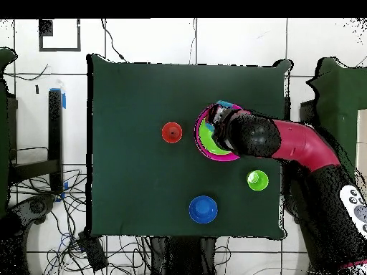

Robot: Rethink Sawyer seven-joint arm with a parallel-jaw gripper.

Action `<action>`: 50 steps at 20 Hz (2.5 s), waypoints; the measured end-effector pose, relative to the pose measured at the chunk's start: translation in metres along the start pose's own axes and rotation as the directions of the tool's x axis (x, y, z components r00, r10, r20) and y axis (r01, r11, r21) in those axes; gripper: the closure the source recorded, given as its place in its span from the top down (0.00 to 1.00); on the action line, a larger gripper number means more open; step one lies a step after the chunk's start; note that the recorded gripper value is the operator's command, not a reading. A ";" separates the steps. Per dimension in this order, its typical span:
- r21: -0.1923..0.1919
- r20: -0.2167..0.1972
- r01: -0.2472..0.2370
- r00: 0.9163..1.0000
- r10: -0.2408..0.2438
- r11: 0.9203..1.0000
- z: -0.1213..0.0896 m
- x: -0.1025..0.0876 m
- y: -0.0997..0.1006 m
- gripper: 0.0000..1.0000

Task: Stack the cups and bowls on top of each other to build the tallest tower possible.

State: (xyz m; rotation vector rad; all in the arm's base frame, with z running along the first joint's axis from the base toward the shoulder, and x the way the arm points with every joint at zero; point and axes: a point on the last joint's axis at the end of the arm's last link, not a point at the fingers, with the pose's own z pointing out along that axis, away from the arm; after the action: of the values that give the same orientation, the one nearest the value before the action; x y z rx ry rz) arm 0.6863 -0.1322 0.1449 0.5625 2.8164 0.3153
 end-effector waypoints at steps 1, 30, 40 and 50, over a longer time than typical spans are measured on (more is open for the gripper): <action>0.000 0.002 0.000 1.000 0.000 1.000 0.000 0.000 0.000 1.00; -0.003 -0.064 0.027 0.998 -0.027 1.000 0.005 0.046 0.008 1.00; 0.008 -0.063 0.044 0.997 -0.043 0.999 -0.004 0.052 0.013 1.00; 0.003 -0.053 0.110 0.993 -0.110 0.994 -0.017 0.078 0.055 1.00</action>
State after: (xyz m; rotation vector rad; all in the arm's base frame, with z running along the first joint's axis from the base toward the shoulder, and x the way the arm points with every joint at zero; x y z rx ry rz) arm 0.6311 -0.0541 0.1591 0.4042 2.8859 0.3046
